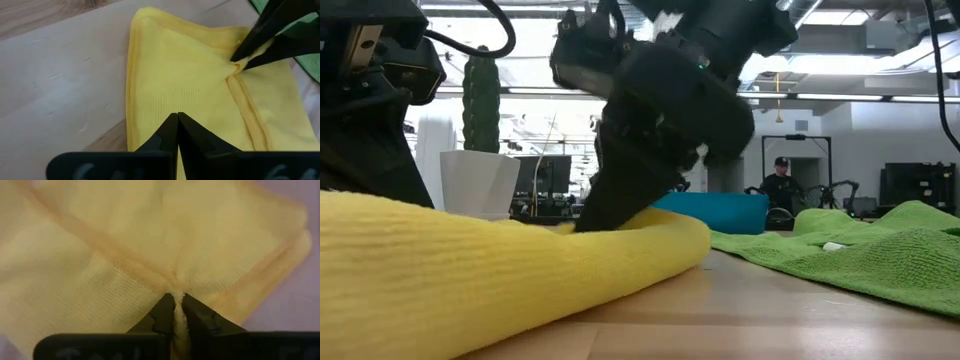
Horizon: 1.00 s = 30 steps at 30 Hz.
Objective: Fold microfiber towels
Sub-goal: Fold the yellow microfiber cloth
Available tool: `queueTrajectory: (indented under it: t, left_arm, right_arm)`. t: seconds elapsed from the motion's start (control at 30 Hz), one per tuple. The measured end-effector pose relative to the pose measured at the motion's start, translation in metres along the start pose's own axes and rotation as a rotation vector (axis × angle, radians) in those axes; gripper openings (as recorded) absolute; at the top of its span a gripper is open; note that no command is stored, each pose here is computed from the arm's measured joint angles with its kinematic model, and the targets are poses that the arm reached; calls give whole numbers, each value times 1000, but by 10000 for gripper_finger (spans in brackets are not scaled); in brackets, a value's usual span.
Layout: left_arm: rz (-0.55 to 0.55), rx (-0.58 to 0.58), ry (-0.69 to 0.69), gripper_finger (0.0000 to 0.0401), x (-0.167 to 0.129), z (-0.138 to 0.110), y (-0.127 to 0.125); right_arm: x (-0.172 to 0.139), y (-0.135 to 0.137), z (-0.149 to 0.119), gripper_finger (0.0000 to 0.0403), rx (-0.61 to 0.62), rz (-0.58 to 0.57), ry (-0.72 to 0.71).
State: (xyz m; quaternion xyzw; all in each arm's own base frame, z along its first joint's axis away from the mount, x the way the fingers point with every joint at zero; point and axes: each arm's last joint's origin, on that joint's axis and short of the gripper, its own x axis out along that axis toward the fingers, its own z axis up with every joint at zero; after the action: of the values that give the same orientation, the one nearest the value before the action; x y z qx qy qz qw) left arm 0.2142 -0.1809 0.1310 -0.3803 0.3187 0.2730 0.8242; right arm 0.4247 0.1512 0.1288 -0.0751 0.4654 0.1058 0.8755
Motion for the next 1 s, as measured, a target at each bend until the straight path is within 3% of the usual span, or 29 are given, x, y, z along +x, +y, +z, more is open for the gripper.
queueTrajectory:
  t: [0.23, 0.57, 1.0]
  left_arm:
    - [6, 4, -1, 0, 3, -2, 1]
    - [-13, -23, 16, 0, 29, -22, 0]
    - [20, -65, 24, 0, 32, -23, 4]
  right_arm:
    - [-10, -1, 5, 62, 6, 0, -15]
    - [-10, 5, 1, 49, 9, 2, 18]
    - [-12, 21, -9, 43, 8, 10, 106]
